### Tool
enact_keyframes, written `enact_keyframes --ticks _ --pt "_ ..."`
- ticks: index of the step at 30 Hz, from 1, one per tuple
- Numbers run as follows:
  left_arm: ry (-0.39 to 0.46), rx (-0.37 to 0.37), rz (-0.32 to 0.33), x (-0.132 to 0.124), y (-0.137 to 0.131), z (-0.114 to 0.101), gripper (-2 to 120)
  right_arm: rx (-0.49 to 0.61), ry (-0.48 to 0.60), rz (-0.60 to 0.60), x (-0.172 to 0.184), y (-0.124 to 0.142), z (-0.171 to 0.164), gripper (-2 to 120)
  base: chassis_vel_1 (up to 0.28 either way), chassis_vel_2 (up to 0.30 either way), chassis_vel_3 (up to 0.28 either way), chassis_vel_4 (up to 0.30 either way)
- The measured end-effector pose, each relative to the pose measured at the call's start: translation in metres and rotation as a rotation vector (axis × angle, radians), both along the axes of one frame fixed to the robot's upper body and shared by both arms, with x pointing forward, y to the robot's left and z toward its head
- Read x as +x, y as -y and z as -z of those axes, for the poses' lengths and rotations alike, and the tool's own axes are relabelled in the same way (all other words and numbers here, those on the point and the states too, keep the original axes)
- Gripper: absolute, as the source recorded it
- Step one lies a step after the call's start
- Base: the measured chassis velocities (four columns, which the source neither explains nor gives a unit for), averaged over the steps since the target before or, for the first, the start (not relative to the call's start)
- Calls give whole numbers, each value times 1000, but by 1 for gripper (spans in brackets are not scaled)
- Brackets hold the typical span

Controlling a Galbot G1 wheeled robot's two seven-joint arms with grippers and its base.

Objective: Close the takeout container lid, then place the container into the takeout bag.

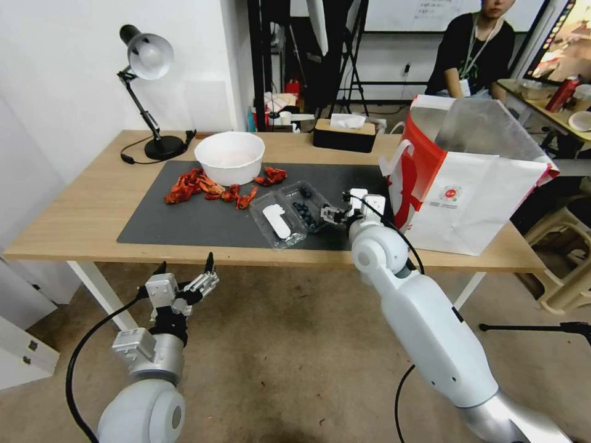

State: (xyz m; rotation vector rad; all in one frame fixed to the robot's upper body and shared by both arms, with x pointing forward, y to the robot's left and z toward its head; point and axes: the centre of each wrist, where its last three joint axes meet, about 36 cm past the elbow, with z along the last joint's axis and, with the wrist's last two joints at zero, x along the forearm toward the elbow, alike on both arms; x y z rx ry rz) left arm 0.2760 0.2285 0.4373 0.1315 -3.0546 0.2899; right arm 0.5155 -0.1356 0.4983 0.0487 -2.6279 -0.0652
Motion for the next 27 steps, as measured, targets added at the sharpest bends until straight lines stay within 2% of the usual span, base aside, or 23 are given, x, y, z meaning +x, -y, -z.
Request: enact_keyframes --ticks 27 --pt "-3 1 3 7 -1 5 100 -15 -11 26 -23 8 7 100 0 0 0 0"
